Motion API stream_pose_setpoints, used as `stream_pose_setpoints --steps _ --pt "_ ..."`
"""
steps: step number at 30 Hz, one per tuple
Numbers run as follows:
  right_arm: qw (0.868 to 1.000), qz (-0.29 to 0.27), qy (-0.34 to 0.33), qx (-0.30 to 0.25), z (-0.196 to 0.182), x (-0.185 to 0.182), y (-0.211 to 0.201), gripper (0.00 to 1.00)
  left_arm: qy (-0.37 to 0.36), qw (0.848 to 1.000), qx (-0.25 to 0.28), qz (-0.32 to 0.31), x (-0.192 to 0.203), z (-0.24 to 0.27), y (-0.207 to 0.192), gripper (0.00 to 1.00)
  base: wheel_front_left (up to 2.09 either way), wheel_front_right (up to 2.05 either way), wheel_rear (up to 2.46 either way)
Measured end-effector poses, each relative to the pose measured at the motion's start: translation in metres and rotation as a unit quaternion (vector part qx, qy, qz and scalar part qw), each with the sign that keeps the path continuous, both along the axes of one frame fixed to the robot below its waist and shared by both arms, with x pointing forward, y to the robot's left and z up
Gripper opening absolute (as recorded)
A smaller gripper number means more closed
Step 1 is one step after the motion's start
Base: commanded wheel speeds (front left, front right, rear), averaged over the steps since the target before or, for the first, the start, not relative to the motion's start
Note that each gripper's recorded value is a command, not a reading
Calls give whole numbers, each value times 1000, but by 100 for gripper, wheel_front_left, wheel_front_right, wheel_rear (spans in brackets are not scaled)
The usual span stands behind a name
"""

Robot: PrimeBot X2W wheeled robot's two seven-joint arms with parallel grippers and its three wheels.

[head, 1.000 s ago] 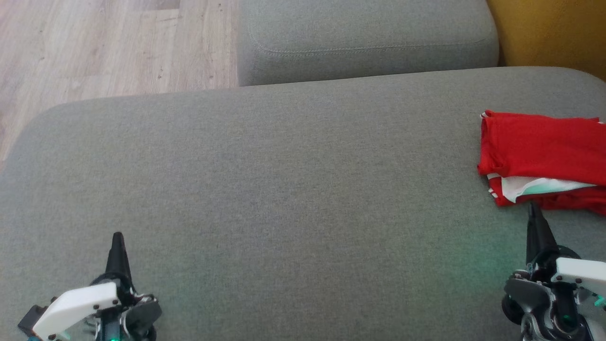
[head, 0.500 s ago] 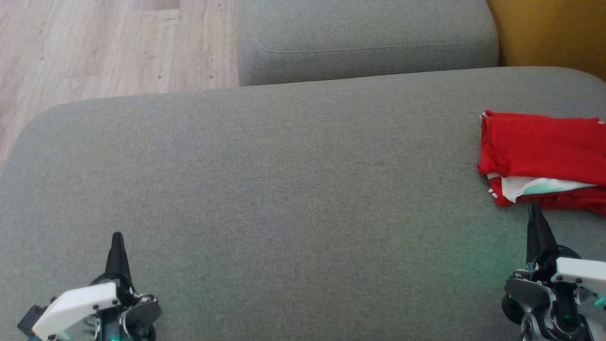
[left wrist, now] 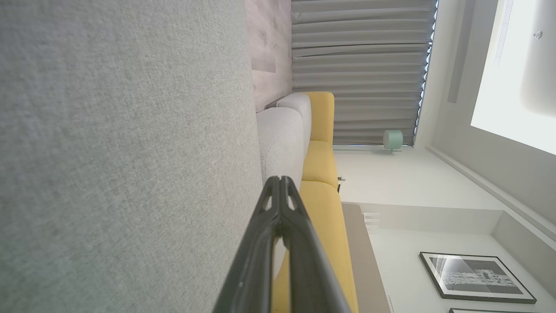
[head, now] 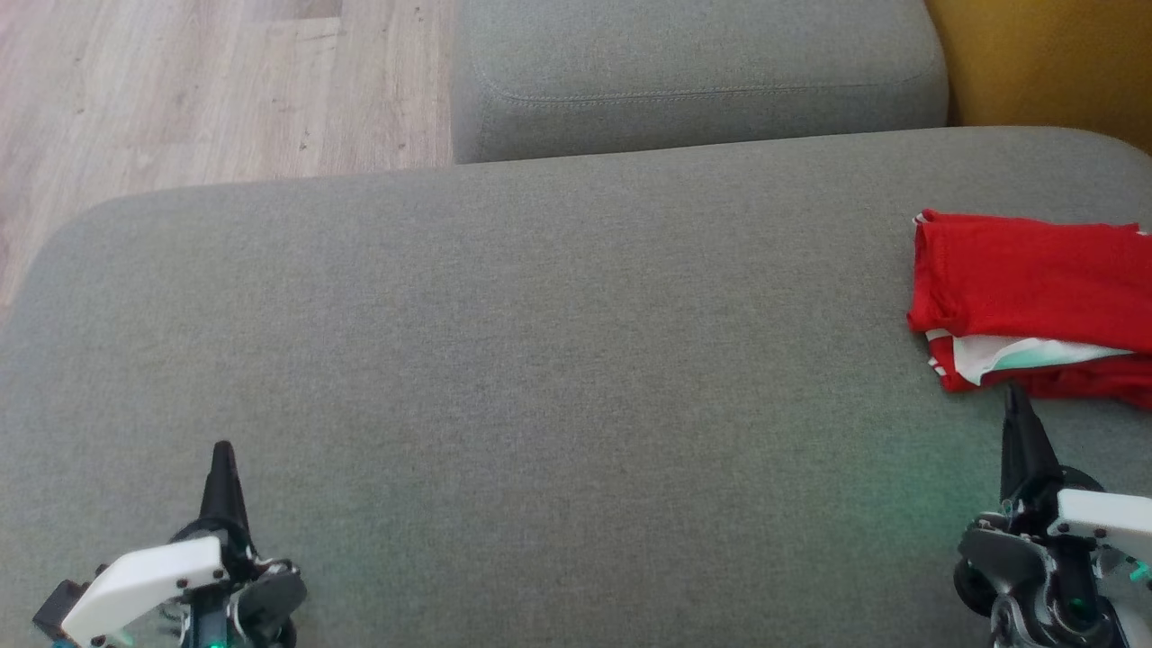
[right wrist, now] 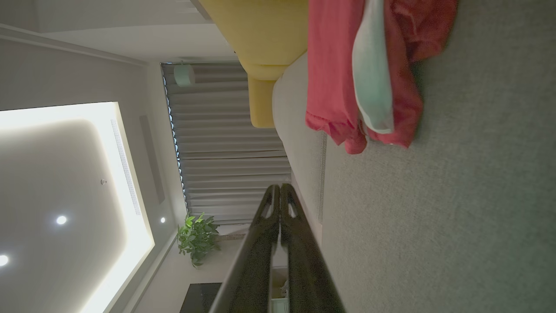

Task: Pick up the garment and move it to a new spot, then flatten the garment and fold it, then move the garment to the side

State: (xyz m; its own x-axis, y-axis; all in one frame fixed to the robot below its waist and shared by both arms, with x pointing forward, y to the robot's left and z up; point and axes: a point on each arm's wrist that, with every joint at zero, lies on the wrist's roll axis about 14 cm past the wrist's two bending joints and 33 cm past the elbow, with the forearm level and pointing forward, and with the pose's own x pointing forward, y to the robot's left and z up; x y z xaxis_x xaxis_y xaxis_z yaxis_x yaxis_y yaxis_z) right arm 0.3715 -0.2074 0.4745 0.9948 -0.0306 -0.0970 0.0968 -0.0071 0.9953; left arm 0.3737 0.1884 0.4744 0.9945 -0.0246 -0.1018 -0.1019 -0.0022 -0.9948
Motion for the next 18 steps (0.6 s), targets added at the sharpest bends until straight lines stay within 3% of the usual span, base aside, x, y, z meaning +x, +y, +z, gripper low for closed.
stream_pose_setpoints --steps 18 --pt "1000 0 0 0 0 0 0 0 0 1000 0 0 0 0 0 0 0 0 0"
